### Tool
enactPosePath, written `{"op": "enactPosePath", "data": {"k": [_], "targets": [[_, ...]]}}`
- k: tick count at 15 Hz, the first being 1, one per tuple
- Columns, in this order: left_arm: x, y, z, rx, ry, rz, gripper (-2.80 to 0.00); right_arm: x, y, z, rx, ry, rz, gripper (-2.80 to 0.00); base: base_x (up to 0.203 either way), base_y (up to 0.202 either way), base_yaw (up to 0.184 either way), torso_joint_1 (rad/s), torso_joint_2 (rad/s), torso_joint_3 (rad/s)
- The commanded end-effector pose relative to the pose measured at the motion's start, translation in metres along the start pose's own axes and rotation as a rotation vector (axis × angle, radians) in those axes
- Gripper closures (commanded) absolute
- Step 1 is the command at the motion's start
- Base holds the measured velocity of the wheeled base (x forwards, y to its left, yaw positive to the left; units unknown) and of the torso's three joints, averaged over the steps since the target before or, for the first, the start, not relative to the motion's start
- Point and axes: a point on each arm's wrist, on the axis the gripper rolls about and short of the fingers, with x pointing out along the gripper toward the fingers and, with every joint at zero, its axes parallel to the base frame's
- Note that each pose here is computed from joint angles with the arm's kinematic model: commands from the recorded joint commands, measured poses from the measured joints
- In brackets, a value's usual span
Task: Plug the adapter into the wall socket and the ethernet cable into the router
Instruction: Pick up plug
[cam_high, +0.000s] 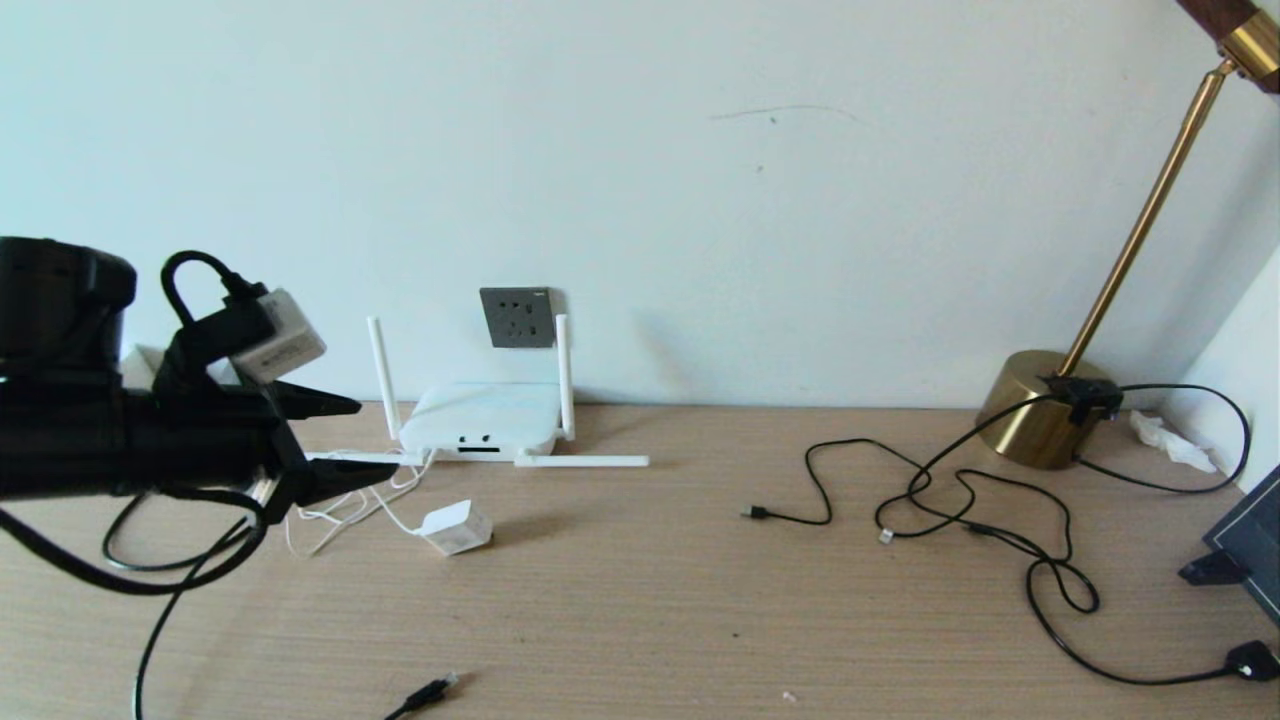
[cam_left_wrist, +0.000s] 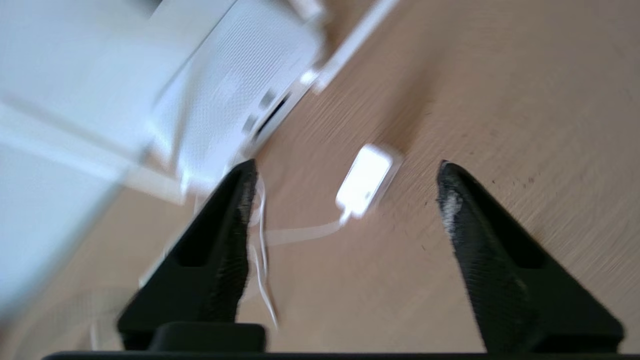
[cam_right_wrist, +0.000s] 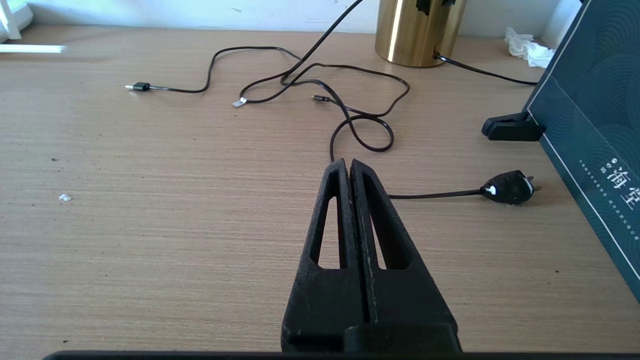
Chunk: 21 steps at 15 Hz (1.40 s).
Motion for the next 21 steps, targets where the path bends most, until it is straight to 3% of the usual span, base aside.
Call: {"op": "enactPosePath", "data": {"k": [1,3,4,6,10,14,17,21], "targets": [[0.02,0.006,-0.012,0.118,-0.038,-0.101,-2.8,0.0,0.0,0.0,0.0,-0.001,0.0,0.0,0.0,0.0,0.0,0.0,0.0,0.0],[0.03,0.011,-0.024,0.274,-0.077,-0.166,-2.8,0.0,0.0,0.0,0.0,-0.001,0.001,0.0,0.0,0.0,0.0,0.0,0.0,0.0],[0.035,0.01,-0.031,0.306,-0.066,-0.208,-2.8,0.0,0.0,0.0,0.0,-0.001,0.001,0.0,0.0,0.0,0.0,0.0,0.0,0.0],[0.047,0.011,-0.041,0.32,-0.037,-0.272,-2.8,0.0,0.0,0.0,0.0,-0.001,0.0,0.0,0.0,0.0,0.0,0.0,0.0,0.0],[0.071,0.028,-0.041,0.322,-0.022,-0.302,-2.8,0.0,0.0,0.0,0.0,-0.001,-0.001,0.0,0.0,0.0,0.0,0.0,0.0,0.0],[0.078,0.02,-0.038,0.263,0.043,-0.437,-2.8,0.0,0.0,0.0,0.0,-0.001,-0.001,0.0,0.0,0.0,0.0,0.0,0.0,0.0],[0.097,0.016,-0.047,0.275,0.094,-0.494,-2.8,0.0,0.0,0.0,0.0,0.0,-0.001,0.0,0.0,0.0,0.0,0.0,0.0,0.0],[0.115,0.017,-0.05,0.302,0.115,-0.512,-2.8,0.0,0.0,0.0,0.0,-0.001,-0.001,0.0,0.0,0.0,0.0,0.0,0.0,0.0]]}}
